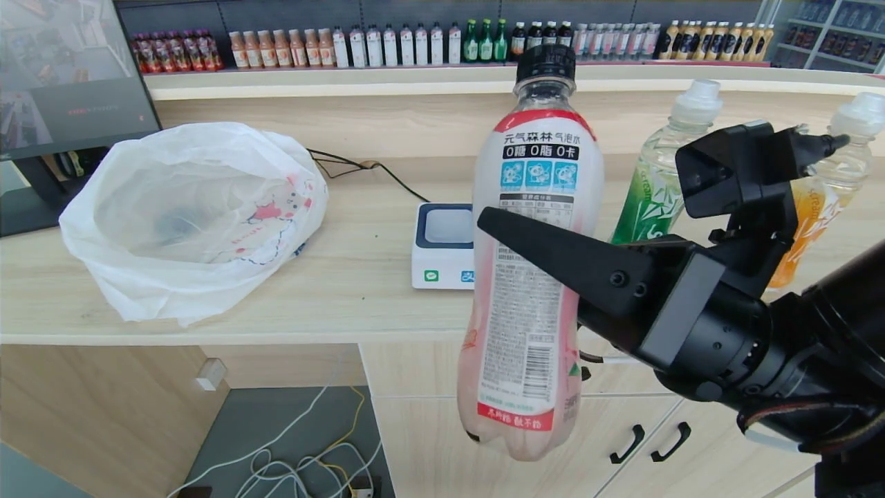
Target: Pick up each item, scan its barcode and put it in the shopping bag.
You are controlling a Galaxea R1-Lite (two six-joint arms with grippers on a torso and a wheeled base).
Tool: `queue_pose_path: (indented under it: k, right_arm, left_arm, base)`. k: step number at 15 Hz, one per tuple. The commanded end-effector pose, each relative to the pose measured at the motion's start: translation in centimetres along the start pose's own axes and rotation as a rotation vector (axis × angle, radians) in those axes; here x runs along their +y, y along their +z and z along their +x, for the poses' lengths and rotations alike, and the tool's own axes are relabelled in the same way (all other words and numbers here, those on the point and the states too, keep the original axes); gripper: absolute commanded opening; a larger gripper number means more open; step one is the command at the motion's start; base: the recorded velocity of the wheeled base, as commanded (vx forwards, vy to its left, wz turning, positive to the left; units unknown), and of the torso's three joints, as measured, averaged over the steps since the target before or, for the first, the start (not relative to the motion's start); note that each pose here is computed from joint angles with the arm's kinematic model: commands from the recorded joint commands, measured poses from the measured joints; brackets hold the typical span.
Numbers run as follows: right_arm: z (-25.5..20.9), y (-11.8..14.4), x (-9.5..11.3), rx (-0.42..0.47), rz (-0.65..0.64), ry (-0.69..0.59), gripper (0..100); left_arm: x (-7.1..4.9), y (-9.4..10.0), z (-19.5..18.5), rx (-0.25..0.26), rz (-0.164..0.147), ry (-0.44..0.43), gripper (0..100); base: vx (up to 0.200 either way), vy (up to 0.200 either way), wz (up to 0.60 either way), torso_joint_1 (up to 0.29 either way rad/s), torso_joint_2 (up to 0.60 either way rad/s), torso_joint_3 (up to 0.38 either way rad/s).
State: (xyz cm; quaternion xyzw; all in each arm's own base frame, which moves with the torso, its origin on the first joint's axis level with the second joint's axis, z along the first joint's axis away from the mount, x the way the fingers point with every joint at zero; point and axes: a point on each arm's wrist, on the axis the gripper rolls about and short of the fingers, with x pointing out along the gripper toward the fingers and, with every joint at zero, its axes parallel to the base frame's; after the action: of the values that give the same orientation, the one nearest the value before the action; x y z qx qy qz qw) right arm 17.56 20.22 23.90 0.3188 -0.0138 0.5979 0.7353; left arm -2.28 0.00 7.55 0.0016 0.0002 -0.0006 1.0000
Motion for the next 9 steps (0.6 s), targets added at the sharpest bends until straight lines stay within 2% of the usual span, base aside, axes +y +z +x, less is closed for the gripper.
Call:
queue_pose_path:
  k: [1, 4, 7, 9]
  right_arm:
    - [-0.4, 0.3, 0.5, -0.020, -0.065, -0.007, 0]
    - [-1.5, 0.4, 0.4, -0.050, -0.227, -0.087, 0]
    - [-2.6, 1.0, 1.0, -0.139, -0.369, -0.242, 0]
    - [-2.7, 1.5, 0.9, -0.216, -0.451, -0.390, 0]
  left_arm:
    - [0.0, 0.0, 0.0, 0.000, 0.000, 0.001, 100]
    - [0.0, 0.0, 0.0, 0.000, 0.000, 0.001, 100]
    - [0.0, 0.0, 0.0, 0.000, 0.000, 0.000, 100]
    - [0.0, 0.0, 0.0, 0.000, 0.000, 0.000, 100]
  base:
    - [0.000, 0.000, 0.00, 0.000, 0.00, 0.000]
    - [0.000, 0.000, 0.00, 0.000, 0.00, 0.000]
    - [0.000, 0.000, 0.00, 0.000, 0.00, 0.000]
    - [0.000, 0.000, 0.00, 0.000, 0.00, 0.000]
